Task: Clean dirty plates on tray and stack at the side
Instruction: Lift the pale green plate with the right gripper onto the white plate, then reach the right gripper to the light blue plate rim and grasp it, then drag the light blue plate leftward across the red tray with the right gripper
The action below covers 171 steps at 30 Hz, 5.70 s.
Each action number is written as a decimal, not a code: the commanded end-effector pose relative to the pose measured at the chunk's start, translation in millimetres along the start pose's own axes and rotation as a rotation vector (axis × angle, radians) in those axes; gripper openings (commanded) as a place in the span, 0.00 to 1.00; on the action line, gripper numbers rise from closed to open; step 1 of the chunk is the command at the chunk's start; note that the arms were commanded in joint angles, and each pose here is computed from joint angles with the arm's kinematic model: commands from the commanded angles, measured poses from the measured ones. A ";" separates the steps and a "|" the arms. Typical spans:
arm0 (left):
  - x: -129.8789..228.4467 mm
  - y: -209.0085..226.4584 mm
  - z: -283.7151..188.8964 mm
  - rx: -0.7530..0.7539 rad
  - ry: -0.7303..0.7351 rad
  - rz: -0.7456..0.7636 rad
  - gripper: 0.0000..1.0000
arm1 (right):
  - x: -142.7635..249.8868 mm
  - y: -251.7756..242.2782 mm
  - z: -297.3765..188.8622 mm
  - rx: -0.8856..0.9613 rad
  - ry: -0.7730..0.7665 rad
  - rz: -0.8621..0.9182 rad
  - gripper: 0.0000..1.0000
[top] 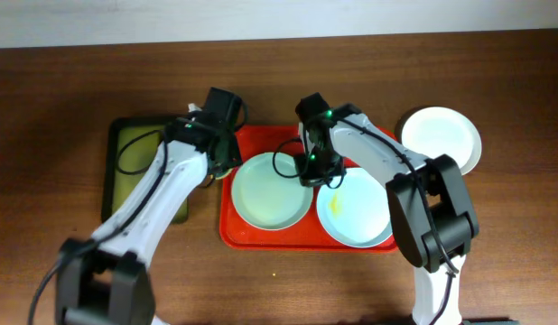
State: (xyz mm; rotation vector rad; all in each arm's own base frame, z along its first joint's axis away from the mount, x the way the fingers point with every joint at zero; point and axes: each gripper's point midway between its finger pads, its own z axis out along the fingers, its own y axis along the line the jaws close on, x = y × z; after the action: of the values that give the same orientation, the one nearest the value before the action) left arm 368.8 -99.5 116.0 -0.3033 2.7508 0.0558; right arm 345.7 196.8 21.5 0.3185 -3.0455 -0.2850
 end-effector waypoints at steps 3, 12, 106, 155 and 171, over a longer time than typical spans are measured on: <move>-18.7 17.6 -57.5 0.061 -0.127 -0.066 0.00 | -23.3 -29.7 -93.0 0.313 -0.164 -0.024 0.04; -19.4 100.1 -58.9 -0.096 -0.083 -0.224 0.00 | -18.2 7.5 -230.8 0.846 -0.456 -0.220 0.04; -21.3 138.5 -41.5 -0.125 -0.036 -0.343 0.00 | 108.2 -142.7 -64.4 0.037 -0.085 0.265 0.47; -21.3 137.8 -41.4 -0.121 -0.035 -0.343 0.00 | 104.5 -156.5 -21.4 0.062 -0.049 0.269 0.35; -21.3 137.3 -41.3 -0.118 -0.034 -0.343 0.00 | 94.7 -95.2 -17.1 -0.189 -0.048 0.193 0.33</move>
State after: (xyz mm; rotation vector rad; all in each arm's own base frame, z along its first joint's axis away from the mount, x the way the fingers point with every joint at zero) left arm 344.1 36.0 166.2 -0.7823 2.6179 0.1381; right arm 280.7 45.7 23.5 -0.0830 -3.0828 -0.4000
